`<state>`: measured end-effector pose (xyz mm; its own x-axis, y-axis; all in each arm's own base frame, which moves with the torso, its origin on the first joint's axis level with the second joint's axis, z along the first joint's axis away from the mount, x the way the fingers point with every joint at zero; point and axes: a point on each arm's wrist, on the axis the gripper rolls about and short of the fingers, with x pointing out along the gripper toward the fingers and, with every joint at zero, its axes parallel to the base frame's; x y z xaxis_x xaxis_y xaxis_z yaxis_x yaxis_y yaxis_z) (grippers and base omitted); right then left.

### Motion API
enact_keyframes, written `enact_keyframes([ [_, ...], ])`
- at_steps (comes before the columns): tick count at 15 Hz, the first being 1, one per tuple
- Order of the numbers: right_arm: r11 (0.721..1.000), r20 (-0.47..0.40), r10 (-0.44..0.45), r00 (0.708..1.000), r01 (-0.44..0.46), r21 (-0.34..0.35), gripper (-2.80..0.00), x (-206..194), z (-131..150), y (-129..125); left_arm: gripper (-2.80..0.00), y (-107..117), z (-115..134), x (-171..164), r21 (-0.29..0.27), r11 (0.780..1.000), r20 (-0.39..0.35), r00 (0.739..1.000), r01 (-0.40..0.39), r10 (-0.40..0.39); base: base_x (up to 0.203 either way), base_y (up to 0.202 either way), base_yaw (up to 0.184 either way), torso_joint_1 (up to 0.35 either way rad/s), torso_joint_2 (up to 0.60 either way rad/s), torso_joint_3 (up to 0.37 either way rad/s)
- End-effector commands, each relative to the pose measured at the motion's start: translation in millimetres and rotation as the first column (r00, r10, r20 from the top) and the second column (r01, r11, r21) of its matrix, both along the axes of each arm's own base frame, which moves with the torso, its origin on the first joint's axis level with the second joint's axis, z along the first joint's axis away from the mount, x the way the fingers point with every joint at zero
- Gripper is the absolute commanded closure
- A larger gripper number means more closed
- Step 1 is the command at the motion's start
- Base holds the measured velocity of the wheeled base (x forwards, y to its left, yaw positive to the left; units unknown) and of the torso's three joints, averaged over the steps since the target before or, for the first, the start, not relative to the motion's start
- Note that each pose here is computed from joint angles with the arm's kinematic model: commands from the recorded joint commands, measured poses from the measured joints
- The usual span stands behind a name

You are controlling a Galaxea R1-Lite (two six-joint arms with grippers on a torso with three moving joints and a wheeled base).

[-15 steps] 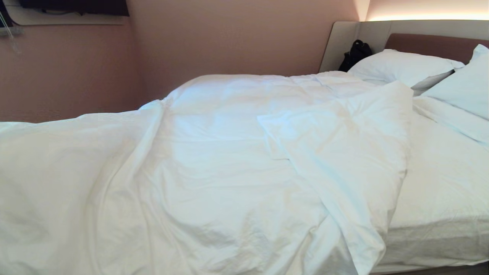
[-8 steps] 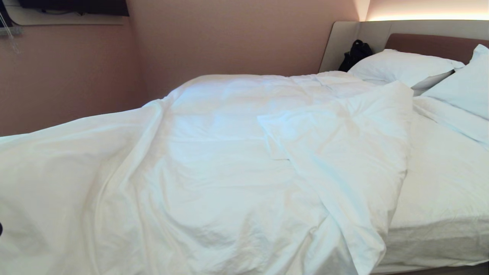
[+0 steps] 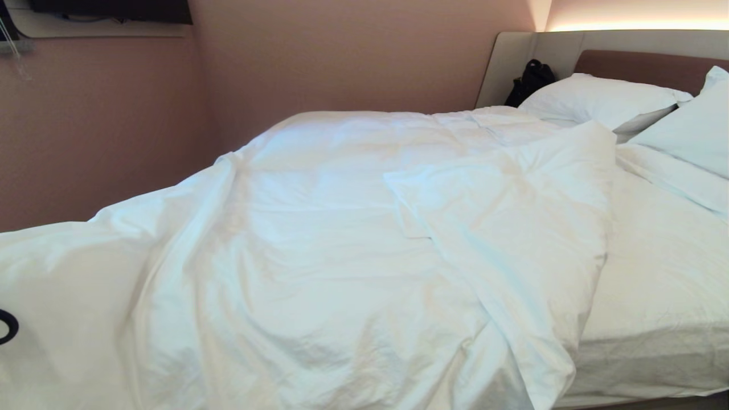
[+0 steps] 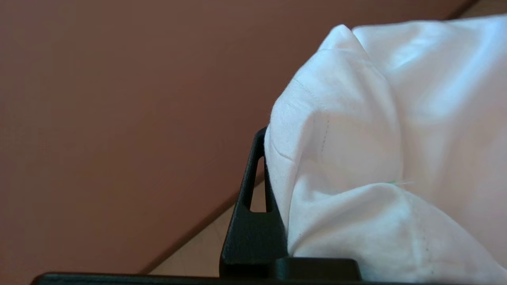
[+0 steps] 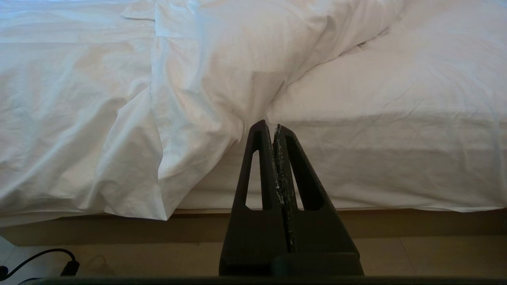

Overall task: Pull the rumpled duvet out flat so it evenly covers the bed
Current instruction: Flatten the corners of the folded blanket

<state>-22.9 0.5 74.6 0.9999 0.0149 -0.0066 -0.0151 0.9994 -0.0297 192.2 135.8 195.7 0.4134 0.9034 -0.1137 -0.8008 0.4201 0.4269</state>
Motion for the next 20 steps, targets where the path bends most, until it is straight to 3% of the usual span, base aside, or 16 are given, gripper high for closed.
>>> enact_keyframes([
  [1,1.000,-0.001,0.000,1.000,0.000,-0.001,0.00,0.1,0.0,0.0,0.00,34.0,-25.2,24.7,0.056,0.997,0.014,0.998,-0.061,0.060,0.000,0.000,0.000,0.000,0.00,0.000],
  [4,1.000,-0.001,0.000,1.000,0.000,-0.001,0.00,0.1,0.0,0.0,0.00,51.9,-30.5,28.8,0.098,0.990,0.019,0.994,-0.105,0.104,0.000,0.000,0.000,0.000,0.00,0.000],
  [10,1.000,-0.001,0.000,1.000,0.000,-0.001,0.00,0.1,0.0,0.0,0.00,92.7,-46.8,20.6,0.077,0.973,-0.018,0.975,-0.218,0.220,0.000,0.000,0.000,0.000,0.00,0.000],
  [20,1.000,-0.001,0.000,1.000,0.000,-0.001,0.00,0.1,0.0,0.0,0.00,112.8,-78.0,11.8,0.057,0.960,-0.049,0.960,-0.274,0.276,0.000,0.000,0.000,0.000,0.00,0.000],
])
